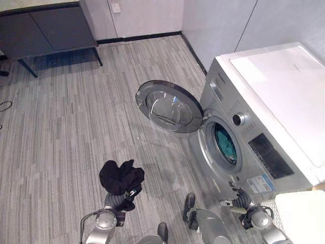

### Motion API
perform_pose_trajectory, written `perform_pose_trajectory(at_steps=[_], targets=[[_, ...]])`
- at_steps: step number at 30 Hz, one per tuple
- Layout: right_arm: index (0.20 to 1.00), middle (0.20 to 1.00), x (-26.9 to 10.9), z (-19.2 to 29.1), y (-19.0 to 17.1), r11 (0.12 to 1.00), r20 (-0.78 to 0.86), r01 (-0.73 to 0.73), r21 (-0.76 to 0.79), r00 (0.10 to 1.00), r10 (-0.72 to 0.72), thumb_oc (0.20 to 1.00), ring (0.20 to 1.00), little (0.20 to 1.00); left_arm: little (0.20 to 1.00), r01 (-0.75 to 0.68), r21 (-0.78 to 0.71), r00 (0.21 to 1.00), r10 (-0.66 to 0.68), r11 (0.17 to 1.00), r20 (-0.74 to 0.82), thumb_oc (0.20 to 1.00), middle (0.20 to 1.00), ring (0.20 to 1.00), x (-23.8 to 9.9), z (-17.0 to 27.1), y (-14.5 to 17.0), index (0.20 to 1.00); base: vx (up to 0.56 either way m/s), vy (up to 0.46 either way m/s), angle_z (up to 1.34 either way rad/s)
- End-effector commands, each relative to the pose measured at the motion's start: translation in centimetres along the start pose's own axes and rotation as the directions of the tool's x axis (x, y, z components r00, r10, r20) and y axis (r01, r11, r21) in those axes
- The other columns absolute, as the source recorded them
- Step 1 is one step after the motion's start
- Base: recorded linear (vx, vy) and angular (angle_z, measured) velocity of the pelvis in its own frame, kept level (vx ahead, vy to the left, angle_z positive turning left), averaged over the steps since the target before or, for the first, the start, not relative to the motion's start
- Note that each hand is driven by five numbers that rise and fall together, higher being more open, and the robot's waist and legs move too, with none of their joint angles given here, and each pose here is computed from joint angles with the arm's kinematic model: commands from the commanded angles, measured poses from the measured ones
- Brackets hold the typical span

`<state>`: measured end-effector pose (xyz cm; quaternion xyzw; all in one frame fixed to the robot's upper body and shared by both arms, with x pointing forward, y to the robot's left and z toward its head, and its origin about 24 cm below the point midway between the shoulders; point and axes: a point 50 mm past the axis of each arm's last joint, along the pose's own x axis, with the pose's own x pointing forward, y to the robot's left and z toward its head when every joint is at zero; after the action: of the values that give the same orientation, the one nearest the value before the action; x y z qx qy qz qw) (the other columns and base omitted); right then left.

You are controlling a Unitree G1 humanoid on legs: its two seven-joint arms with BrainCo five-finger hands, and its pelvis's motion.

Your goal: Grab the laundry basket,head to the washer,open it,put in the laundry and shut it.

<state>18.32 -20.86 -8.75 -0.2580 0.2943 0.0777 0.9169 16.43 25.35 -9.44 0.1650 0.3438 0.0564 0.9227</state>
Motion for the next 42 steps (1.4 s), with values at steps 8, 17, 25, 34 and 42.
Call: perform_pose_trajectory(at_steps=[8,17,25,34,42], targets=[[1.0,1.0,0.3,0.4,-1.9,0.998,0.03,0.058,-0.008,0.998,-0.058,1.0,1.0,1.0,0.2,0.088,0.063,0.989,-0.095,0.994,0.11,0.2,0.2,0.2,-0.2,1.9,-1.5,0.2,0.11,-0.002,-0.11],[1.0,1.0,0.6,-0.6,-2.1,0.998,-0.025,0.062,-0.029,0.998,-0.063,1.0,1.0,1.0,0.2,0.121,0.083,0.985,-0.13,0.989,0.115,0.2,0.2,0.2,0.1,2.3,-2.1,0.2,0.16,0.233,-0.8],[1.0,1.0,1.6,0.7,-1.4,0.999,-0.007,0.049,-0.016,0.999,-0.049,1.0,1.0,1.0,0.2,0.047,0.084,0.98,-0.062,0.995,0.188,0.2,0.2,0.2,0.7,4.4,-0.6,0.2,0.05,0.236,-0.96],[1.0,1.0,1.8,0.6,-0.6,0.999,-0.027,0.048,0.0,0.999,-0.048,1.0,1.0,1.0,0.2,0.002,-0.019,0.965,0.003,1.0,0.262,0.2,0.2,0.2,1.4,7.0,-0.7,0.2,0.05,0.048,-1.33],[1.0,1.0,0.6,-1.8,-1.4,0.994,-0.092,0.101,0.047,0.991,-0.096,1.0,1.0,1.0,0.2,-0.034,-0.07,0.97,0.05,0.997,0.24,0.2,0.2,0.2,1.5,6.5,-0.5,0.2,0.04,-0.104,-0.41]])
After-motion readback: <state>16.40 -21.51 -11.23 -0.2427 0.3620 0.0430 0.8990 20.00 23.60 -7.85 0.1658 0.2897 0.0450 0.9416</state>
